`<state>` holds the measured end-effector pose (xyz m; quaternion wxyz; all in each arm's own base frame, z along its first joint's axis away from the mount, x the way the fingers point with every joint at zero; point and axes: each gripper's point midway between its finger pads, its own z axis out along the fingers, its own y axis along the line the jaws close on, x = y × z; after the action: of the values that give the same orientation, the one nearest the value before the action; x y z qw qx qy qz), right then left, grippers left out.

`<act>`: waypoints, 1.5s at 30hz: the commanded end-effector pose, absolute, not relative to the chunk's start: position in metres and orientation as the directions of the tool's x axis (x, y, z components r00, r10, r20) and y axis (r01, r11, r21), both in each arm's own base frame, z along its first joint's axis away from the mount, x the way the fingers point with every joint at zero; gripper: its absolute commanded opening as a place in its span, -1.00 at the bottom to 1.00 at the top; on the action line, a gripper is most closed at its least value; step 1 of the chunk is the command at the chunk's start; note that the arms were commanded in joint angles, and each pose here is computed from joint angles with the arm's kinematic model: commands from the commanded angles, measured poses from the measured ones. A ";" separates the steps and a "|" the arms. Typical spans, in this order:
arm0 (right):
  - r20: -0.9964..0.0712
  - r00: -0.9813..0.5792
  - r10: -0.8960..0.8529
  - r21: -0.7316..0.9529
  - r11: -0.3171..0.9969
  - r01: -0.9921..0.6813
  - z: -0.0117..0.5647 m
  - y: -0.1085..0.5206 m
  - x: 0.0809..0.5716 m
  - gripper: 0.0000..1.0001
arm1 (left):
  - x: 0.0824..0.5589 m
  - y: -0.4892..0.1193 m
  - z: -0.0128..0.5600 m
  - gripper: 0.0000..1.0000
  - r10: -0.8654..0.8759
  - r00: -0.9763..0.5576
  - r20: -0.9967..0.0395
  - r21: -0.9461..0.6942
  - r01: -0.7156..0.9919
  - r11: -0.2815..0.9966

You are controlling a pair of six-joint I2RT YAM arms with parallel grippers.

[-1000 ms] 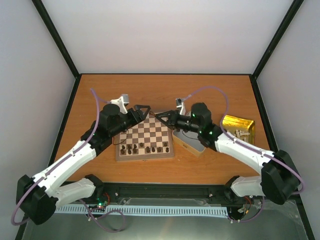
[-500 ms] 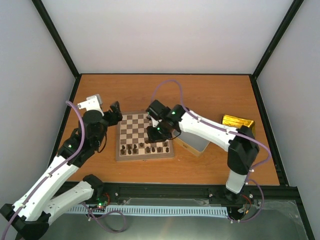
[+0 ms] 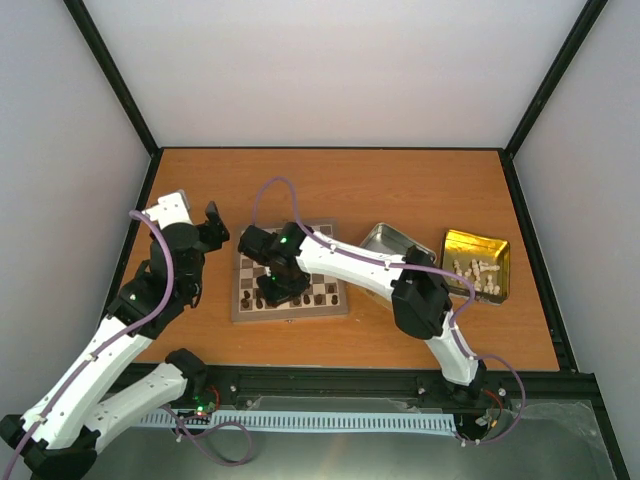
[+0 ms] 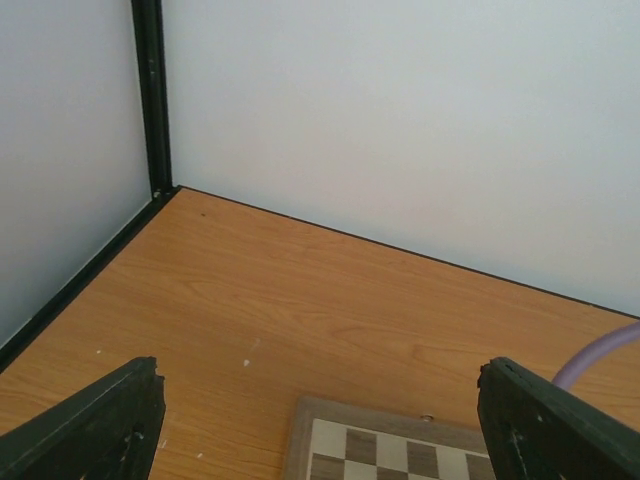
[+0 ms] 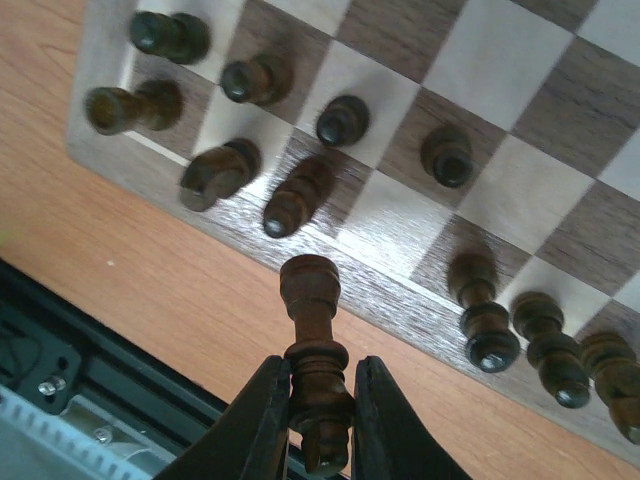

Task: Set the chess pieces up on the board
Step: Place the chess piece on the chessboard.

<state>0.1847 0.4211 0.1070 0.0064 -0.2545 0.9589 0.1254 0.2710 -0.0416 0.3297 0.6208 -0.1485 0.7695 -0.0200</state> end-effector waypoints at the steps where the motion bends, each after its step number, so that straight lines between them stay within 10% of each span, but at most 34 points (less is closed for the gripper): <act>1: -0.072 -0.888 -0.455 0.127 0.878 -0.461 0.105 0.405 0.193 -0.95 | 0.259 -0.019 0.336 0.73 -0.282 -0.127 -0.951 -0.236 -0.291 0.927; 19: -0.026 -0.866 -0.500 0.085 0.862 -0.500 0.080 0.412 0.195 -0.91 | 0.252 -0.016 0.340 0.73 -0.305 -0.086 -0.948 -0.274 -0.264 0.925; 32: -0.046 -0.855 -0.517 0.068 0.852 -0.519 0.084 0.415 0.195 -0.53 | 0.258 -0.025 0.334 0.73 -0.287 -0.119 -0.951 -0.253 -0.238 0.938; 45: -0.058 -0.855 -0.516 0.089 0.850 -0.519 0.084 0.420 0.194 -0.74 | 0.258 -0.026 0.333 0.73 -0.289 -0.121 -0.950 -0.255 -0.235 0.938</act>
<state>0.1944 0.4136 0.0836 0.0073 -0.2651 0.9630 0.0479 0.2574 -0.0267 0.3303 0.6352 -0.1754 0.7518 -0.0226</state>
